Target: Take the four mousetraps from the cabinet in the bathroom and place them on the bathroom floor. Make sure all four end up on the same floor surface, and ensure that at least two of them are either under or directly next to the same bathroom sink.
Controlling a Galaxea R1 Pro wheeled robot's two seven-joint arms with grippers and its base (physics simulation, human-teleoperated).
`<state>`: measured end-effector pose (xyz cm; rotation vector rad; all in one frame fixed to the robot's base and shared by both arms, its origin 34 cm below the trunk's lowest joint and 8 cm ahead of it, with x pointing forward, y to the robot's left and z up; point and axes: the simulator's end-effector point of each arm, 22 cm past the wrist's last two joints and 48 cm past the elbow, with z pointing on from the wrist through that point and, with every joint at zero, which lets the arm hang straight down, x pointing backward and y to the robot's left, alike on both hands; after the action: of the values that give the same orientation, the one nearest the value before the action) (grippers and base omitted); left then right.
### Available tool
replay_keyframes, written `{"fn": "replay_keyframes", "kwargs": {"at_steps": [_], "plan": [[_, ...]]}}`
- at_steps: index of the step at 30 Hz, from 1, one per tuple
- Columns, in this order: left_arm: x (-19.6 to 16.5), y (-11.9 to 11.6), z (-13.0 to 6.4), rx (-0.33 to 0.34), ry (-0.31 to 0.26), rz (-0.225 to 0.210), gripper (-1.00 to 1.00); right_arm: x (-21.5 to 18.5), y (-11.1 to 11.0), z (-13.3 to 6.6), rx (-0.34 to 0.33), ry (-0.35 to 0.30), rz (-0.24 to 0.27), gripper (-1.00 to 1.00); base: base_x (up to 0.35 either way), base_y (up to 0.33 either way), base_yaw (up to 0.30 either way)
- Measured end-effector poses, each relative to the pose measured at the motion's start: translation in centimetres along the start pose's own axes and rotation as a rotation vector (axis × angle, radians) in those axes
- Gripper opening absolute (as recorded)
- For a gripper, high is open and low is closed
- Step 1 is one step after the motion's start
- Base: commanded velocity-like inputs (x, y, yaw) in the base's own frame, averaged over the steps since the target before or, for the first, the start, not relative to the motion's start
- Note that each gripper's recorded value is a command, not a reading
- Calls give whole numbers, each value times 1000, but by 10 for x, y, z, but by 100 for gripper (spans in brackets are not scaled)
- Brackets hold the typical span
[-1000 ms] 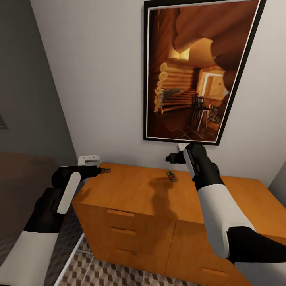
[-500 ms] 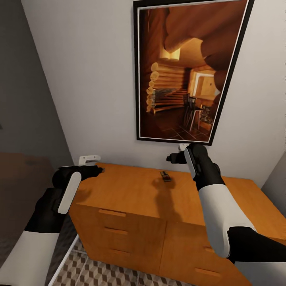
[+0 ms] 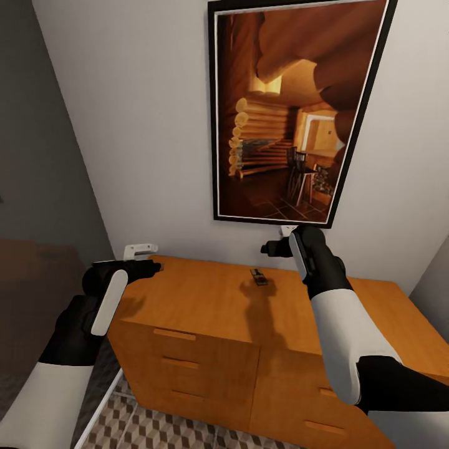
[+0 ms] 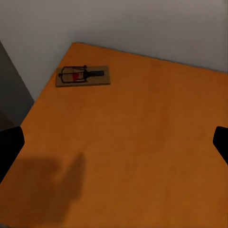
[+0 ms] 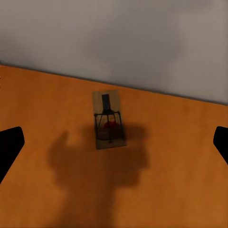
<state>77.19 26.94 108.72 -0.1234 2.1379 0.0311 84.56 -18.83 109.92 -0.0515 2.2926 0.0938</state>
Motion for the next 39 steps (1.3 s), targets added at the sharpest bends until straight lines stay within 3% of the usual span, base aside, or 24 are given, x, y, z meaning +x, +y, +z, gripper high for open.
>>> {"fn": "replay_keyframes", "kwargs": {"at_steps": [6,18,39], "plan": [[0,0,0,0,0,0,100,7,4,5,-5,21,-3,100,0,-1,0],[0,0,0,0,0,0,100,46,7,25,-10,126,-10,100,41,0,0],[0,0,0,1,1,-1,100,52,5,28,-8,143,-9,100,88,0,0]]}}
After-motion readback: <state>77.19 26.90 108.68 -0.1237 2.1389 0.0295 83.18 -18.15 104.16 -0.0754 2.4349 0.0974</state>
